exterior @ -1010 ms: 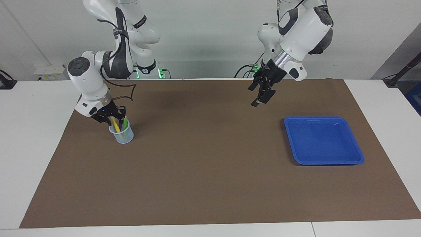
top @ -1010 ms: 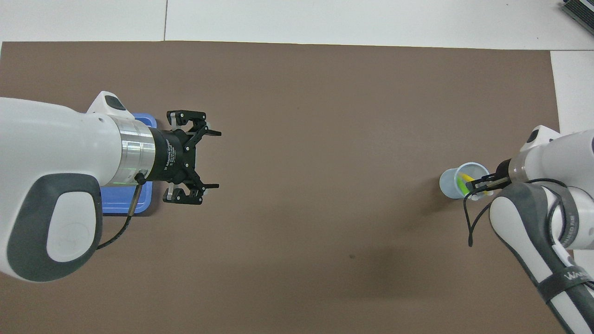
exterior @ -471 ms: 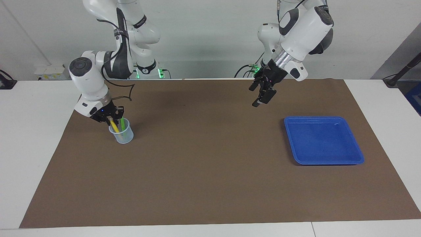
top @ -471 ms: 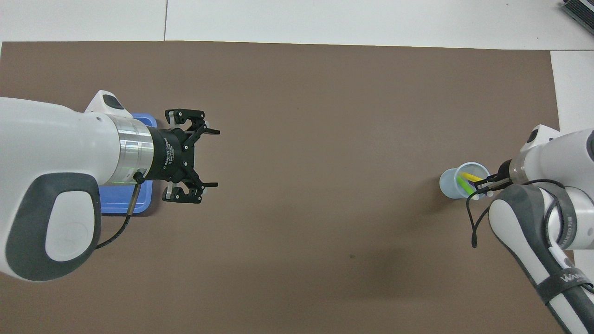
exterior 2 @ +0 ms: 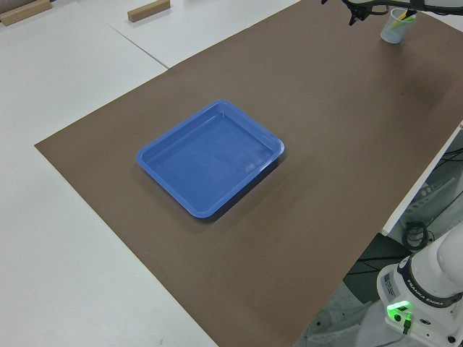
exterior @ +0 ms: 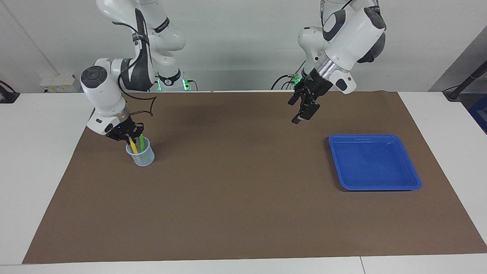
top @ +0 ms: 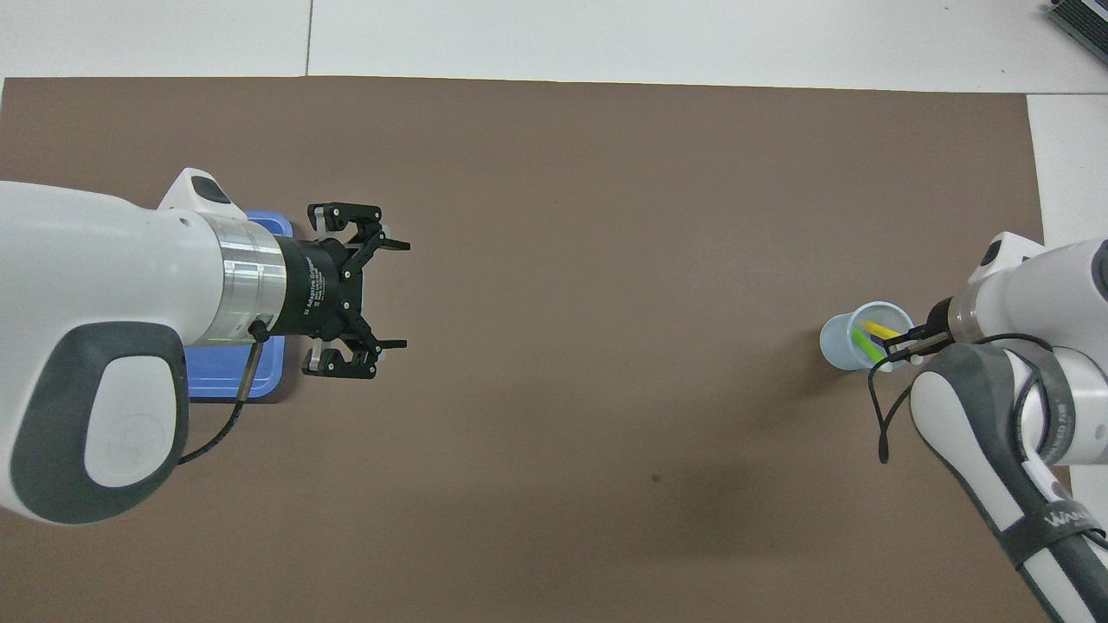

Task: Right arm passes pens to left for tray arrangement
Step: 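Lower the right gripper into the cup and close on the yellow pen, then lift the yellow pen with the right gripper toward the left gripper, then close the left gripper on the yellow pen held by the right gripper, then open the right gripper and pull the pen away with the left gripper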

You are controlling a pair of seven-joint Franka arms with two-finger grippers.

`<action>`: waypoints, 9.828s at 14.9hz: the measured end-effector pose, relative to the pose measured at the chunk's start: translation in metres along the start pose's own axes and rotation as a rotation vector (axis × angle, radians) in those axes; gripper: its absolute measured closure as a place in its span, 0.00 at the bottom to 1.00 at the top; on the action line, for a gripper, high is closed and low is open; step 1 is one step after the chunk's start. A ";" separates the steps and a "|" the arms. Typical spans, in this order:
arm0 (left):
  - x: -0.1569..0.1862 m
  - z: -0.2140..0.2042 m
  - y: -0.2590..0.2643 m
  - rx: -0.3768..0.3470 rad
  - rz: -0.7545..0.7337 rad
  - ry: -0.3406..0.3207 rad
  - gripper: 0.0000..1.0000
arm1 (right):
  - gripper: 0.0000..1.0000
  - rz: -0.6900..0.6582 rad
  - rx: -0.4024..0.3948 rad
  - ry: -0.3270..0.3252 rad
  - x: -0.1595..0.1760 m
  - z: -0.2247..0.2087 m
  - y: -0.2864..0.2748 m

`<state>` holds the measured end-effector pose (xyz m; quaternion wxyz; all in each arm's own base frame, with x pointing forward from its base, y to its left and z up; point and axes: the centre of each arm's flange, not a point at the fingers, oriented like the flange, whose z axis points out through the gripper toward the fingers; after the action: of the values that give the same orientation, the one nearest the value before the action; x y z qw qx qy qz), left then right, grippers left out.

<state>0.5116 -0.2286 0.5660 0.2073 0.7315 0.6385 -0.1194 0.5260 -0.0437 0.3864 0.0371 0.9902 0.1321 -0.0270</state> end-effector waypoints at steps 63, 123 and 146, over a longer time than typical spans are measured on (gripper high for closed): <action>-0.073 0.050 -0.041 -0.004 -0.007 -0.050 0.00 | 0.81 -0.251 0.677 0.105 0.016 -0.178 -0.157; -0.205 0.090 -0.084 -0.074 0.020 0.020 0.82 | 0.81 -0.298 0.921 0.203 0.019 -0.166 -0.197; -0.064 0.071 -0.022 0.111 0.314 0.191 0.82 | 0.00 -0.263 0.859 0.202 0.022 -0.165 -0.197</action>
<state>0.4862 -0.3151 0.5283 0.1213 0.8405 0.5256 -0.0508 0.5023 0.1645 0.5363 -0.3935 0.8883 0.2364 0.0128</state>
